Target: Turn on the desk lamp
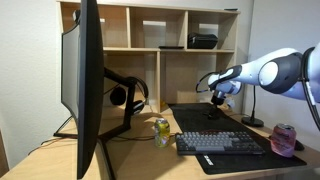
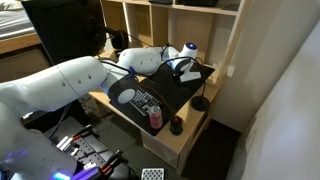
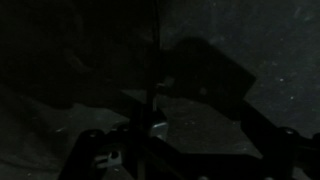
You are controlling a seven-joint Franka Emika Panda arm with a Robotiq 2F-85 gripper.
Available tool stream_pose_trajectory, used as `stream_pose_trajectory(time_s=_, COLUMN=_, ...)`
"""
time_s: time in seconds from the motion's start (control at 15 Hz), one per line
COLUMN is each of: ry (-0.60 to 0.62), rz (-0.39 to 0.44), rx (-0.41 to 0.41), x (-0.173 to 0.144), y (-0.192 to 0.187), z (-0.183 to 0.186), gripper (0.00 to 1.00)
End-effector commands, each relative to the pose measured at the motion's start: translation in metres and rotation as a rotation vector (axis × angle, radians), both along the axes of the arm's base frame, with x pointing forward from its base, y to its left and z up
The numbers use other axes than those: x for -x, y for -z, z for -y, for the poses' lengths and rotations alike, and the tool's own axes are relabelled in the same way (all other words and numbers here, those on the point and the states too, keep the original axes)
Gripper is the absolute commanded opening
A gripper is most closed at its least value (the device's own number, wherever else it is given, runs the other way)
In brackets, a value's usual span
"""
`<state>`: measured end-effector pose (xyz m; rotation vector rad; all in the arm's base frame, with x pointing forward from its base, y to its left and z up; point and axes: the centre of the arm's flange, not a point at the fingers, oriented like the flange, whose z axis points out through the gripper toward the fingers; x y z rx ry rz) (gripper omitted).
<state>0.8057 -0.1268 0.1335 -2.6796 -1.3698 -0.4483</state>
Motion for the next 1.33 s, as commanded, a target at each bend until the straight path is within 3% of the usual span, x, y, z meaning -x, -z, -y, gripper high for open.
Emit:
stream_pose_trajectory(time_s=0.0, ry=-0.070, rz=-0.048, rx=-0.097, x=-0.020, y=0.006, z=0.007, gripper=1.00)
stream_pose_trajectory(time_s=0.27, ry=-0.074, rz=-0.046, rx=-0.127, x=-0.018, y=0.006, z=0.008, gripper=1.00)
stream_pose_trajectory(time_s=0.53, ry=-0.057, rz=-0.051, rx=-0.210, x=-0.022, y=0.002, z=0.002, gripper=1.00)
stream_pose_trajectory(time_s=0.87, ry=-0.058, rz=-0.202, rx=-0.327, x=-0.018, y=0.001, z=-0.008, gripper=1.00)
stream_pose_trajectory(time_s=1.27, ry=-0.006, rz=-0.396, rx=-0.361, x=-0.003, y=-0.013, z=0.002, gripper=1.00)
